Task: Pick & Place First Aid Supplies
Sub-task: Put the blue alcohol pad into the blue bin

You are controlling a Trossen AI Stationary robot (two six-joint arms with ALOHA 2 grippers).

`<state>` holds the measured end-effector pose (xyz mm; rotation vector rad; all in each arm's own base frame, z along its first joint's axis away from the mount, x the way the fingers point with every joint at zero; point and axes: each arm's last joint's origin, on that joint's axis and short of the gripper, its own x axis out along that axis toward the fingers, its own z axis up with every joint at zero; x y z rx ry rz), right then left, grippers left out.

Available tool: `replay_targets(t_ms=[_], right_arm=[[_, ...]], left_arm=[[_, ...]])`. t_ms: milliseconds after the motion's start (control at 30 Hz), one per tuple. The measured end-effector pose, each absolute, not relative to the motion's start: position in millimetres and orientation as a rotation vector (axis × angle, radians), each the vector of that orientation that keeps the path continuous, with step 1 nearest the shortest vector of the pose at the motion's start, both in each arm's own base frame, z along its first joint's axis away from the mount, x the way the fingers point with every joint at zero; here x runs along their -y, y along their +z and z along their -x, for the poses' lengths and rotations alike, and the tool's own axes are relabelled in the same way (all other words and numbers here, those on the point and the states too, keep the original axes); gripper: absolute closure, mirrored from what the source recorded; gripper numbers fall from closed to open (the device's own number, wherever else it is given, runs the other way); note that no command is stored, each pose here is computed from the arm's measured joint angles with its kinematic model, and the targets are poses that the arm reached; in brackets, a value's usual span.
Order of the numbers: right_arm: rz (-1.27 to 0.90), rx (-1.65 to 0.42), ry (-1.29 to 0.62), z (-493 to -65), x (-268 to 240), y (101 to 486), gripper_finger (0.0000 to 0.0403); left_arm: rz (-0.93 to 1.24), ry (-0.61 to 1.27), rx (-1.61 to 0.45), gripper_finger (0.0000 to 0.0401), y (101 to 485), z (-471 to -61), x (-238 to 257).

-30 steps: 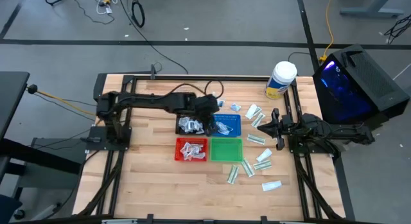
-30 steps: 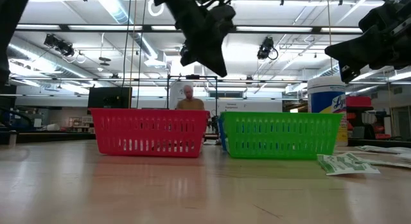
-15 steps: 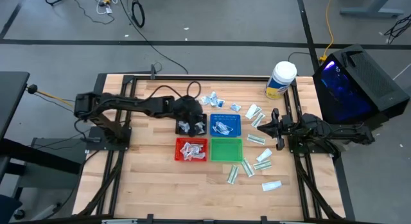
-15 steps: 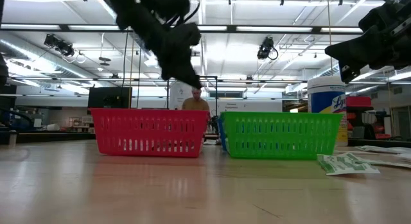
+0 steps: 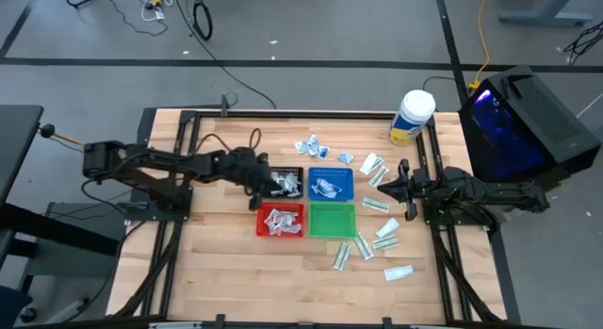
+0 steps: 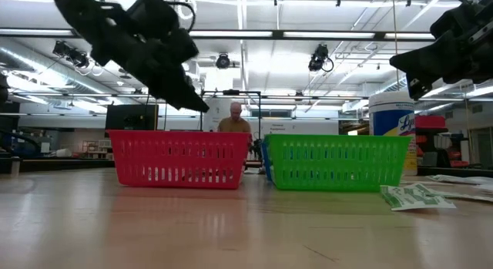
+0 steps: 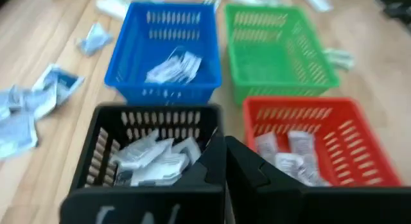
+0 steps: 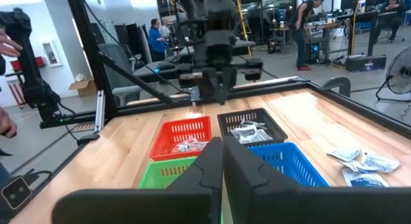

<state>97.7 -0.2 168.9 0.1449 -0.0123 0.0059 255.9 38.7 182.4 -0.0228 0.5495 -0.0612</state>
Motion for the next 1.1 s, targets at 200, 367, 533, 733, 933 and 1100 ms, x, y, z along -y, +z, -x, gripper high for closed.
replay_targets(t_ms=[200,367,533,733,933,1100], right_arm=[[-0.145,0.010,0.006,-97.8,0.2,168.6,0.0385],[-0.144,0.007,0.012,-98.0,0.0,168.5,0.0385],[-0.145,0.004,0.006,-98.2,0.2,168.1,0.0385],[-0.145,0.002,0.011,-98.3,0.0,168.0,0.0385],[-0.145,0.001,0.011,-98.3,0.0,168.0,0.0385],[-0.145,0.001,0.011,-98.3,0.0,168.0,0.0385]], left_arm=[[-0.049,-0.198,-0.479,0.0397,188.9,-237.8,-16.0],[-0.133,-0.307,-0.435,0.0398,187.4,-221.4,7.8],[-0.158,-0.375,-0.399,0.0398,181.7,-204.4,22.1],[-0.158,-0.368,-0.383,0.0398,171.0,-188.6,24.0],[-0.160,-0.334,-0.361,0.0398,161.7,-174.1,18.6],[-0.159,-0.331,-0.294,0.0398,164.7,-163.8,15.2]])
